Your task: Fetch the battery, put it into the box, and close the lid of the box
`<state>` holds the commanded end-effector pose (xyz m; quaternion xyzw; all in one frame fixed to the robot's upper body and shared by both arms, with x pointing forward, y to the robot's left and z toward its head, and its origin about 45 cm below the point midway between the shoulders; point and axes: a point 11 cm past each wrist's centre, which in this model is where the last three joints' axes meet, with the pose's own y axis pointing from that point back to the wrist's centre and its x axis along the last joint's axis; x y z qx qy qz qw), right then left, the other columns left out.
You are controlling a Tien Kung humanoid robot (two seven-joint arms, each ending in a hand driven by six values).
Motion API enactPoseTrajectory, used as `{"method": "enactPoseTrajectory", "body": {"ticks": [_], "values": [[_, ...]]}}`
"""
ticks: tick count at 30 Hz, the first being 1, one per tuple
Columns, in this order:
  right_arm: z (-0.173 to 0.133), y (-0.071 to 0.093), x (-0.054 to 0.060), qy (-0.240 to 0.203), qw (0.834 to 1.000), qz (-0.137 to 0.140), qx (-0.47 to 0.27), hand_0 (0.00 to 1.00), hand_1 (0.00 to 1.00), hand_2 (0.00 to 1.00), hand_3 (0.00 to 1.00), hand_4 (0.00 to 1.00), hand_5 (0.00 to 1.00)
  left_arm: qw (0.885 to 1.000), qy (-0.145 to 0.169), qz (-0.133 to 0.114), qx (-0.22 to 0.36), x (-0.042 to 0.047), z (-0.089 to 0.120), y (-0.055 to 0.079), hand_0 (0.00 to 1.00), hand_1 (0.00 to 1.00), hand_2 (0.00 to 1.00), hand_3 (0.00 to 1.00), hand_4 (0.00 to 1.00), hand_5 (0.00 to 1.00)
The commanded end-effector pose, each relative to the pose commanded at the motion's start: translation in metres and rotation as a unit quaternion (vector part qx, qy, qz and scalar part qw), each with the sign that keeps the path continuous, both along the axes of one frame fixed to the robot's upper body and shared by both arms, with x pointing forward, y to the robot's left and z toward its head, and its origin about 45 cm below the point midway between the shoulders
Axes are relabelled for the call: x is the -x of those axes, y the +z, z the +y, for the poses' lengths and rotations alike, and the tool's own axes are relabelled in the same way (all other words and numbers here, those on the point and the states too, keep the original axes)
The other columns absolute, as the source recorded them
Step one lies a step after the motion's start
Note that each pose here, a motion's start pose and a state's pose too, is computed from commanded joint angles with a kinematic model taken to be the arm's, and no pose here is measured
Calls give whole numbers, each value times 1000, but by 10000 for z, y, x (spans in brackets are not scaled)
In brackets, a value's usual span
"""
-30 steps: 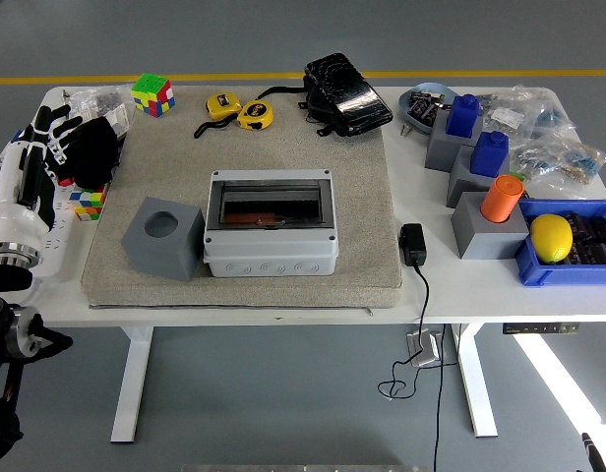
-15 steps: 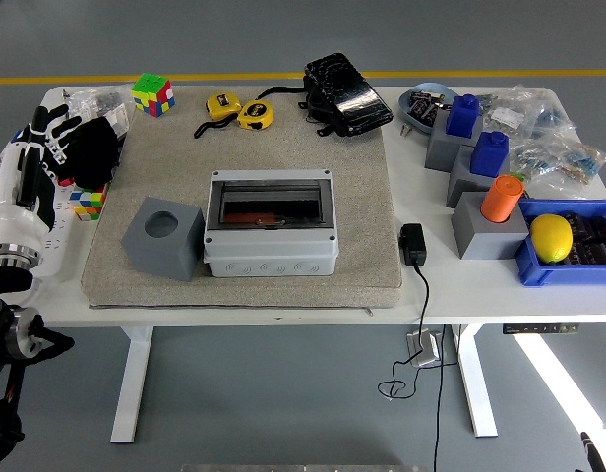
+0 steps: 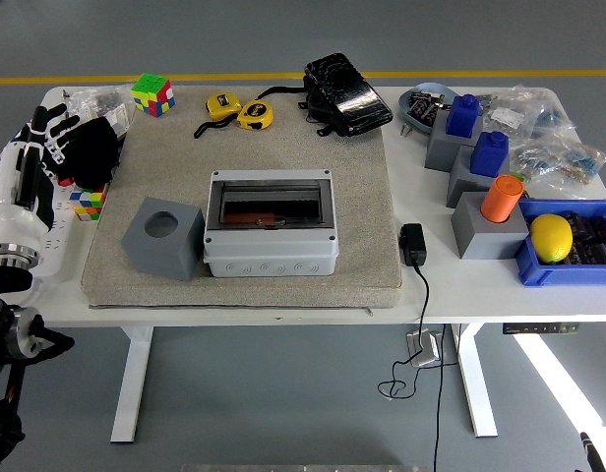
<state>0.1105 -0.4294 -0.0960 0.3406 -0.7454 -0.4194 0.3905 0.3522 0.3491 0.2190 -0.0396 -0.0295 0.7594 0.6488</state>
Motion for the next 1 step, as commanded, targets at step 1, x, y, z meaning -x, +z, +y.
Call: {"method": "enactPoseTrajectory", "body": {"ticks": [1], "values": [[0,0,1,0,1000,0,0,822,772,757,793,998,998,1000,0,0,0,0,1,2,795,783,764,777,998,888]]}}
